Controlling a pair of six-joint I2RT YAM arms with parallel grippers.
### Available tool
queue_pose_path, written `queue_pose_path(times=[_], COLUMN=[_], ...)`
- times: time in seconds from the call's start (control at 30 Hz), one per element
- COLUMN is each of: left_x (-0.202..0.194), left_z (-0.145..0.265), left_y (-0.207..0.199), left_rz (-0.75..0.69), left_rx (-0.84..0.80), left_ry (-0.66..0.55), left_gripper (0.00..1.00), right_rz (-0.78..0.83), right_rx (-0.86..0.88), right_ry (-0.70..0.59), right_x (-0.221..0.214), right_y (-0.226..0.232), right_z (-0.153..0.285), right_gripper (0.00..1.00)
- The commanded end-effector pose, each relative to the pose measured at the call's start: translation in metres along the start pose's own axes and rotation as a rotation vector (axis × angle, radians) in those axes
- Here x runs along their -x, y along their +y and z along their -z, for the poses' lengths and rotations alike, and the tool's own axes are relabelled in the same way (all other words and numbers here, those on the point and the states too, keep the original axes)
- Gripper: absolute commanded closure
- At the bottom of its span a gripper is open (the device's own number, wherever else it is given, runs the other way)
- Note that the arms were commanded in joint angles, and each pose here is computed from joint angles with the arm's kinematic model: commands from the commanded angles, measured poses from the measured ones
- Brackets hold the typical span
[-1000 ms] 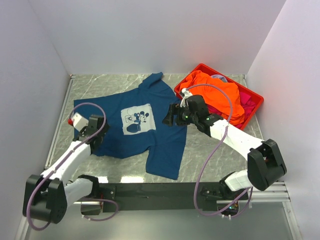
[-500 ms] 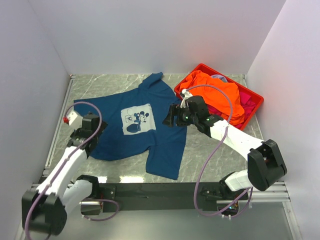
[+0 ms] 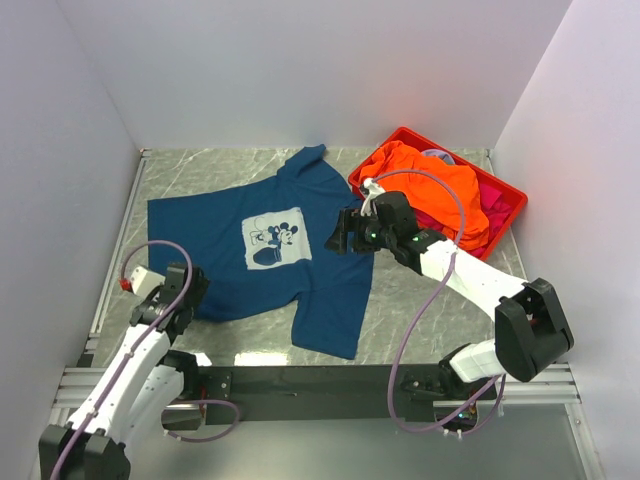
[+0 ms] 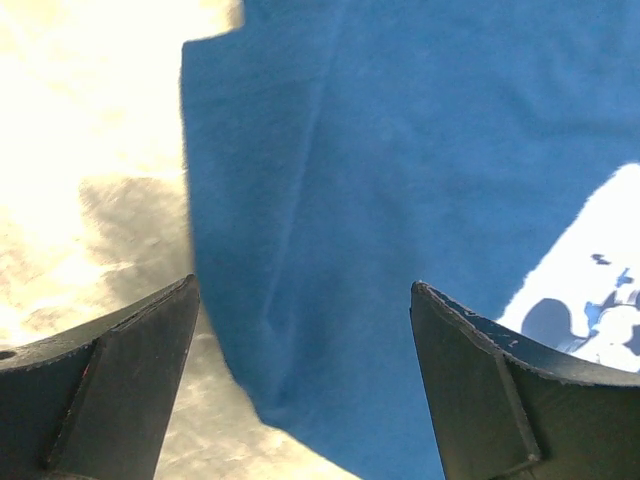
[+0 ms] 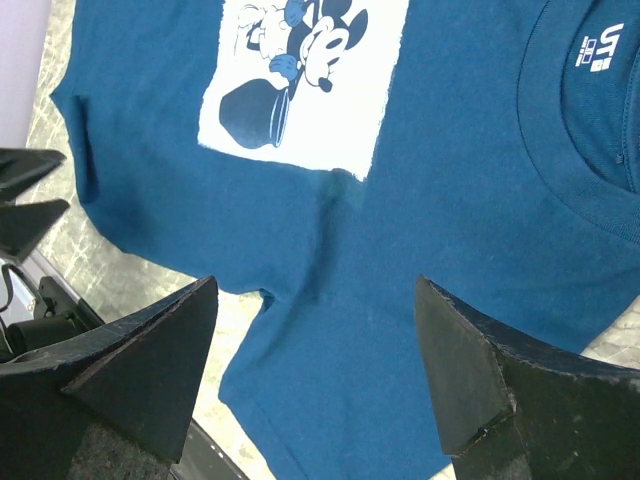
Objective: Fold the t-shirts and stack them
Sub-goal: Flatten the tshirt out
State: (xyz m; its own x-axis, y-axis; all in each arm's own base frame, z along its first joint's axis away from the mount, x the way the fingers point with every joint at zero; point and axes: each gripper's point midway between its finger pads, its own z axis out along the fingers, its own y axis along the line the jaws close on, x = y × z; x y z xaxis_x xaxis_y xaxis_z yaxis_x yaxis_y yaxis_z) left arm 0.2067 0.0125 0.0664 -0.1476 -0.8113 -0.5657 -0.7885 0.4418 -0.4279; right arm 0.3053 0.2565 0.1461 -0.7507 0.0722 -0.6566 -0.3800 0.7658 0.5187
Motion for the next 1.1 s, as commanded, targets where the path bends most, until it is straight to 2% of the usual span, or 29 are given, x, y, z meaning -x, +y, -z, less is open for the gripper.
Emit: queue_pose_path(times=[0.0,0.17,0.37,0.57,0.67,0.77,0.8,0.93,1.07], left_x=[-0.010,-0.018,-0.024,-0.018,-0.019,-0.020,-0.019,-0.011,-0.001], left_z=[-0.003,-0.007,-0.011,-0.011,-0.012,-0.015,-0.015,-0.017,-0.025], left_y=[0.006,0.009,0.013,0.006,0.001,-0.004,-0.006,-0.027,-0.051], left_rz=[0.016,0.034,0.028,0.009,-0.013,-0.036,-0.042,-0.096,-0.247], left_rx=[0.039,0.039,0.048,0.025,-0.001,-0.014,-0.013,-0.071,-0.088], left_ry=[0.040,0.062,0.074,0.050,0.055,0.062,0.058,0.036,0.005], left_gripper=[0.08,0.13,0.31,0.60,0.68,0.87,0.99,0.99,0.99], right_rz=[0.012,0.013,0.017,0.016,0.014,0.013,0.013,0.013,0.010], right_rx=[0.022,0.023,0.028,0.024,0.022,0.020,0.020,0.020,0.019], right_ry=[-0.040,-0.043,-0.047,-0.049,-0.046,-0.048,-0.047,-0.038,-0.036], right_x=[0.010,0.009,0.009,0.009,0.008,0.009,0.009,0.007,0.007], right_y=[0.007,0.007,0.008,0.007,0.006,0.006,0.005,0.005,0.004], right_z=[0.006,0.007,0.010,0.010,0.009,0.008,0.008,0.005,0.004], right_gripper=[0.15,0.15,0.15,0.15,0.15,0.15,0.15,0.15,0.15])
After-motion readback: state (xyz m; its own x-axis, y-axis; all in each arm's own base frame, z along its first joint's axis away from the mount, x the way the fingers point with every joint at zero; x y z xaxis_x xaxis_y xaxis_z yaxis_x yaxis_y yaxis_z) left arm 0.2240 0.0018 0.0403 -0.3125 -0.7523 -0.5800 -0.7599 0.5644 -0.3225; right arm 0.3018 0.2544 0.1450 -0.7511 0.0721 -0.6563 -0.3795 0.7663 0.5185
